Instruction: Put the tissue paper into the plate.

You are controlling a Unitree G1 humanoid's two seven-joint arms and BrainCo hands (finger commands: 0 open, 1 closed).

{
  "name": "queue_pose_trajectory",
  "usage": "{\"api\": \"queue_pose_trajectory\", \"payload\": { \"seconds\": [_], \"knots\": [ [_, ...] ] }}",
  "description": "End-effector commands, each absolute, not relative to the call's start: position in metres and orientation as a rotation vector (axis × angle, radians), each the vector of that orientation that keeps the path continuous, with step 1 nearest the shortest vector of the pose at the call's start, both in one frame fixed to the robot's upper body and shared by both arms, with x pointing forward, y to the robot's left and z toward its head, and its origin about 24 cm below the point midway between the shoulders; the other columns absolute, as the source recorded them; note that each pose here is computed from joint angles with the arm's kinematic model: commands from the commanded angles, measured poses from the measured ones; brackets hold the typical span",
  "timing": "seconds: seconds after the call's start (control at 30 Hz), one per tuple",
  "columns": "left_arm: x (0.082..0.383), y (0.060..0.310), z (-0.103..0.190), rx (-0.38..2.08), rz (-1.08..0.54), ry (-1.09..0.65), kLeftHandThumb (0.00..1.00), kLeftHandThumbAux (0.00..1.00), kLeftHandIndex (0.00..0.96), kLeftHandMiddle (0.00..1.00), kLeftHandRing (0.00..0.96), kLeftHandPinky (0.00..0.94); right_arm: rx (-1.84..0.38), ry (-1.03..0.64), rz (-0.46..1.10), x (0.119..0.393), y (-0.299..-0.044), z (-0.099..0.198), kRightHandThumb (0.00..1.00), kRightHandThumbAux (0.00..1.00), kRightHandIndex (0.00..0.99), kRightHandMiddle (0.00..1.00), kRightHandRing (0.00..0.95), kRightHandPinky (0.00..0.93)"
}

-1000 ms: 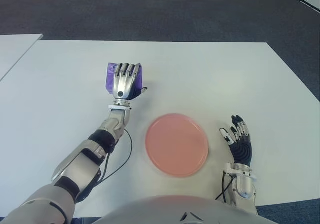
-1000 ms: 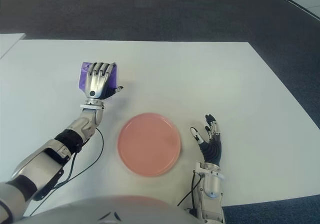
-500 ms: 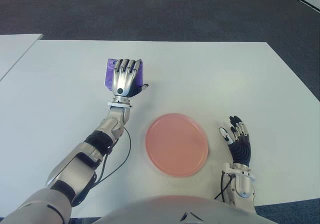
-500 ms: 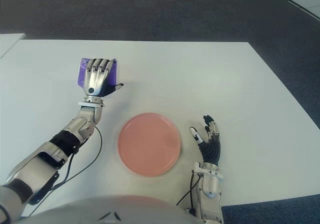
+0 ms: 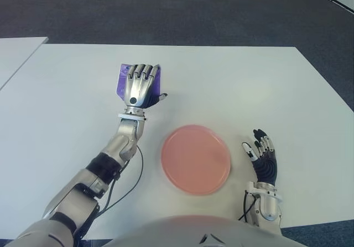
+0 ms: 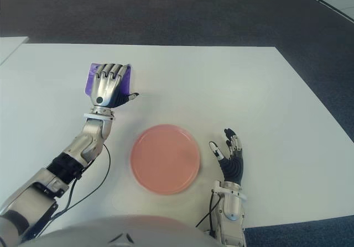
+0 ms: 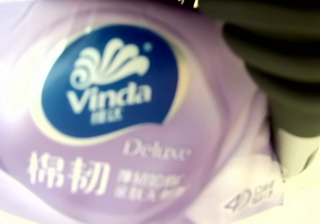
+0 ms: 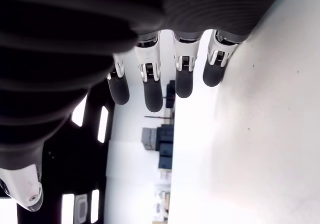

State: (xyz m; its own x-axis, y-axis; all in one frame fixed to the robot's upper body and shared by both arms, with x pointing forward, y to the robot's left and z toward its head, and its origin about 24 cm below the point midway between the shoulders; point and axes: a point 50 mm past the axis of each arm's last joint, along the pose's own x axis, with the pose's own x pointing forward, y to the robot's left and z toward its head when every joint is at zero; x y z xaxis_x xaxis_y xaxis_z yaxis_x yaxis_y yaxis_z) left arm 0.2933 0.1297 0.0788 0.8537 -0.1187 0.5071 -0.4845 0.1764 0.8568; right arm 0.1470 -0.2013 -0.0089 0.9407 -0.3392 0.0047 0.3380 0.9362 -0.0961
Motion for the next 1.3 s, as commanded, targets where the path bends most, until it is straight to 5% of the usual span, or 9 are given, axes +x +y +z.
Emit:
{"api": "queue_pose_trajectory", "payload": {
  "seconds": [0.03, 0.7, 1.3],
  "knots": [
    [0.276, 0.121, 0.090, 1.367, 0.223, -0.555, 0.856, 0.660, 0.414, 0.550, 0.843, 0.843, -0.084, 0.106, -0.353, 0.136, -0.198, -0.025, 0.083, 0.582, 0.157, 0.190, 0.092, 0.000],
    [0.219, 0.059, 0.102, 1.227, -0.004, -0.690, 0.856, 0.662, 0.409, 0.538, 0.849, 0.832, -0.086, 0.127, -0.348, 0.132, -0.195, -0.028, 0.064, 0.589, 0.146, 0.169, 0.075, 0.000],
    [0.175, 0.051, 0.099, 1.244, -0.168, -0.692, 0.855, 0.663, 0.405, 0.533, 0.842, 0.840, -0.091, 0.156, -0.331, 0.133, -0.182, -0.031, 0.062, 0.597, 0.138, 0.188, 0.108, 0.000]
  ]
}}
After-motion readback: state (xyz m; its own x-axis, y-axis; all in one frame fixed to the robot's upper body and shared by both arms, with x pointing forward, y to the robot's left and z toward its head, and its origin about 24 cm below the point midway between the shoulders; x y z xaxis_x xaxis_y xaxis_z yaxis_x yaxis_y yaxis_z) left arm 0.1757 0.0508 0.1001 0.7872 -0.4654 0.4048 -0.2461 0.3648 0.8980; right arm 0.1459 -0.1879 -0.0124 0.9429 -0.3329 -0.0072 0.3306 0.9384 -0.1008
